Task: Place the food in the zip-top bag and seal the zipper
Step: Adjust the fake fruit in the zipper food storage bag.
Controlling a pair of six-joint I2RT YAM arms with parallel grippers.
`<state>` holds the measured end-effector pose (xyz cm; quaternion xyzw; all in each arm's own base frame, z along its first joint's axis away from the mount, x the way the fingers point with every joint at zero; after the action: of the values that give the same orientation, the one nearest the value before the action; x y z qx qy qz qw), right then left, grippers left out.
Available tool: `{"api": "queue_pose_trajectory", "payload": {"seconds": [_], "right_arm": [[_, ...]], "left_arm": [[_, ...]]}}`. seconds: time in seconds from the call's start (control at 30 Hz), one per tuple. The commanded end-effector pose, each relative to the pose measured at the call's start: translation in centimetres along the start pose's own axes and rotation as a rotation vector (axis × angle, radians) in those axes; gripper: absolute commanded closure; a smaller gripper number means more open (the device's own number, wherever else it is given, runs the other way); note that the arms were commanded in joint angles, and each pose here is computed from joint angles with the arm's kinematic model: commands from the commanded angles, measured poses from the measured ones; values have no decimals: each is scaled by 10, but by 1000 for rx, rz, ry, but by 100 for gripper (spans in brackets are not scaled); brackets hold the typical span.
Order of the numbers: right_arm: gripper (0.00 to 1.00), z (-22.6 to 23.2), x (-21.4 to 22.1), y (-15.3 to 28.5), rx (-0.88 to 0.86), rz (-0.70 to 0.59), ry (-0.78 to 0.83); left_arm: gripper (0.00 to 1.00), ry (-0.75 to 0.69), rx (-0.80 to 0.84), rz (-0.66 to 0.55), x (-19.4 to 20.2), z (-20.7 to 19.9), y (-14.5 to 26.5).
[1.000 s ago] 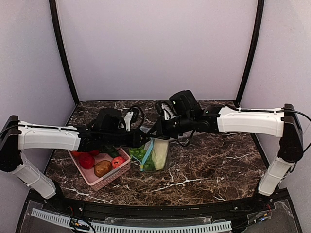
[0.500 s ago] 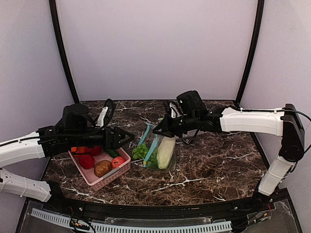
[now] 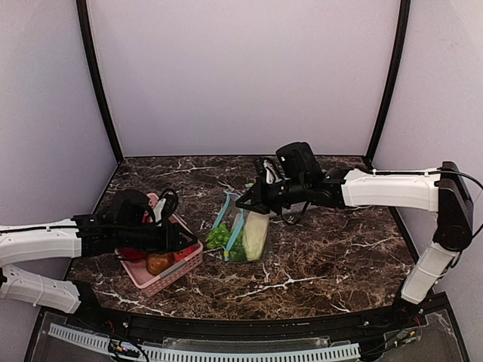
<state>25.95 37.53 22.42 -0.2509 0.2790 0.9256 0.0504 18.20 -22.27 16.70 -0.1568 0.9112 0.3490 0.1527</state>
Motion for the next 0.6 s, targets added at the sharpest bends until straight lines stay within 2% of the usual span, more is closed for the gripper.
{"api": "queue_pose_trajectory", "payload": {"seconds": [0.0,0.17,0.37,0.57], "right_arm": [[100,14,-9,12,-68,-48,15],[100,15,-10,15,-67,-57,18],[100,16,-11,15,-69,-59,20],[100,18,-10,15,-80,-51,25]], "left_arm": [[59,20,21,29,-4,0,-13],[69,-2,90,107,-3,-14,-26],[71,-16,127,177,2,-19,-35],[72,-29,155,175,-5,-27,-46]]}}
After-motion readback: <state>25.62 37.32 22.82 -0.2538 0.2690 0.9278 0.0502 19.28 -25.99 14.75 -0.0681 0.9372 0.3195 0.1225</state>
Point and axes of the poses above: each gripper's point midway between its finger pads, its own y axis back along the fingers, its own z axis along the line the jaws close on, x = y × z, the point moved 5 cm from there along y, back along the fingers, and after that the axes turned 7 degrees about y, right-handed, at the moved point
